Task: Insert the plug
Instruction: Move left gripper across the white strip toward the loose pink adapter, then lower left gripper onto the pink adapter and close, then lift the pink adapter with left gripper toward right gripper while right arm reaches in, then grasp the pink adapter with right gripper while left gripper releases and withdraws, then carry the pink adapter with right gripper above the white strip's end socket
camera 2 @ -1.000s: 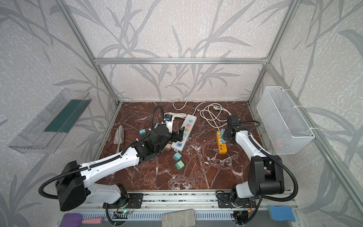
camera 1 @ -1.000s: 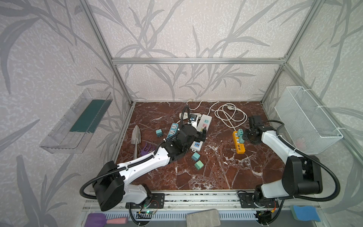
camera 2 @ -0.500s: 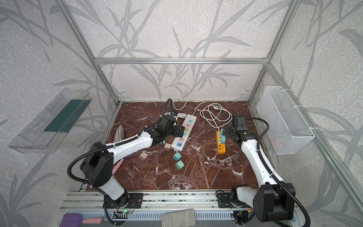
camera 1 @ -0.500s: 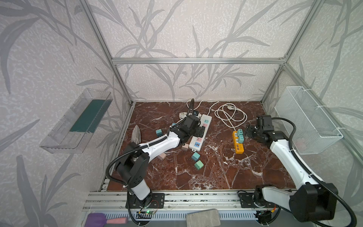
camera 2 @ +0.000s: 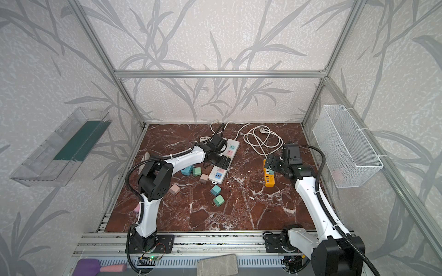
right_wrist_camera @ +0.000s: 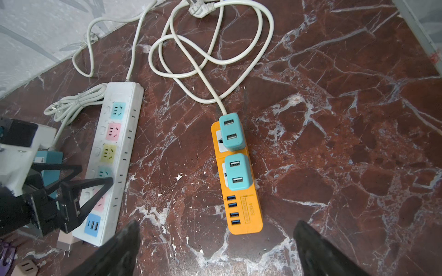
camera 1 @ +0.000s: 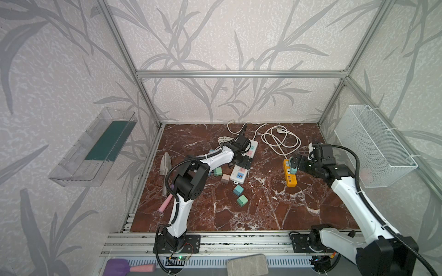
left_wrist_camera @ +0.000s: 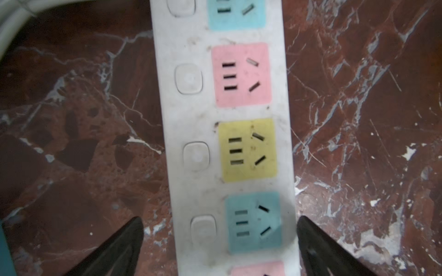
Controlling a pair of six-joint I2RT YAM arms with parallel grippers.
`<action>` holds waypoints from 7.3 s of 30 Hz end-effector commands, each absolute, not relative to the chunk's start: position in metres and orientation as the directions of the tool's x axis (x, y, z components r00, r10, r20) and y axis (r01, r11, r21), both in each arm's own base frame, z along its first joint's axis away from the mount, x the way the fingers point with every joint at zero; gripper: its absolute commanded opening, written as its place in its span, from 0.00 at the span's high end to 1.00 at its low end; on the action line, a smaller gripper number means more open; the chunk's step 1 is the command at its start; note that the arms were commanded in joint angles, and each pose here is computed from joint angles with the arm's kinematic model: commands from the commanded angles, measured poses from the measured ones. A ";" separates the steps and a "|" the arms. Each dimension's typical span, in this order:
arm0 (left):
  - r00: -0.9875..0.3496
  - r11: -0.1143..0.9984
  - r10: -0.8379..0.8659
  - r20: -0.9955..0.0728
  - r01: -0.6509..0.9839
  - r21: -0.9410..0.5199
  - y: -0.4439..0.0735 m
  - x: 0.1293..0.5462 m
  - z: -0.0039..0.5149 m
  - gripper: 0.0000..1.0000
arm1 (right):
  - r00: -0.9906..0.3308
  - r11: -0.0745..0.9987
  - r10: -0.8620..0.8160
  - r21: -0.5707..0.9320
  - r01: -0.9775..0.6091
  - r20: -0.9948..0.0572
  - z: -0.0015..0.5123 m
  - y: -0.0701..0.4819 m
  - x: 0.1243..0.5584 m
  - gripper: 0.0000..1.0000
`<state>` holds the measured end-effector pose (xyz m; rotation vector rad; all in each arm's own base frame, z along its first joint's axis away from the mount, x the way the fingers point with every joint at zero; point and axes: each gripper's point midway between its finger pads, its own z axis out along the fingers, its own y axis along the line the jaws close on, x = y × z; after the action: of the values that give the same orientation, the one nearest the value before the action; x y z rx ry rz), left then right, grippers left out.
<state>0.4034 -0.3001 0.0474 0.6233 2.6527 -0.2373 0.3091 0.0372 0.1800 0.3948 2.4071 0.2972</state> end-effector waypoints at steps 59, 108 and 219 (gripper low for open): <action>-0.930 0.941 0.331 -0.159 0.337 -0.016 -0.215 0.304 0.079 0.18 | -0.776 0.909 0.243 0.416 -0.028 -0.583 0.179 0.097 0.295 0.21; -0.455 0.730 0.273 -0.847 0.672 -0.125 -0.297 0.342 0.210 1.00 | -0.810 0.921 0.059 0.345 -0.181 -0.584 0.197 0.161 0.302 1.00; -0.451 0.984 0.085 -0.888 0.178 0.004 -0.214 0.355 0.236 0.09 | -0.842 0.981 0.192 0.073 0.179 -0.504 0.075 0.205 0.476 1.00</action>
<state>0.3548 -0.2186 0.2251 0.2257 2.0590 -0.0873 0.4893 0.2141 0.0884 0.2489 2.5205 0.1016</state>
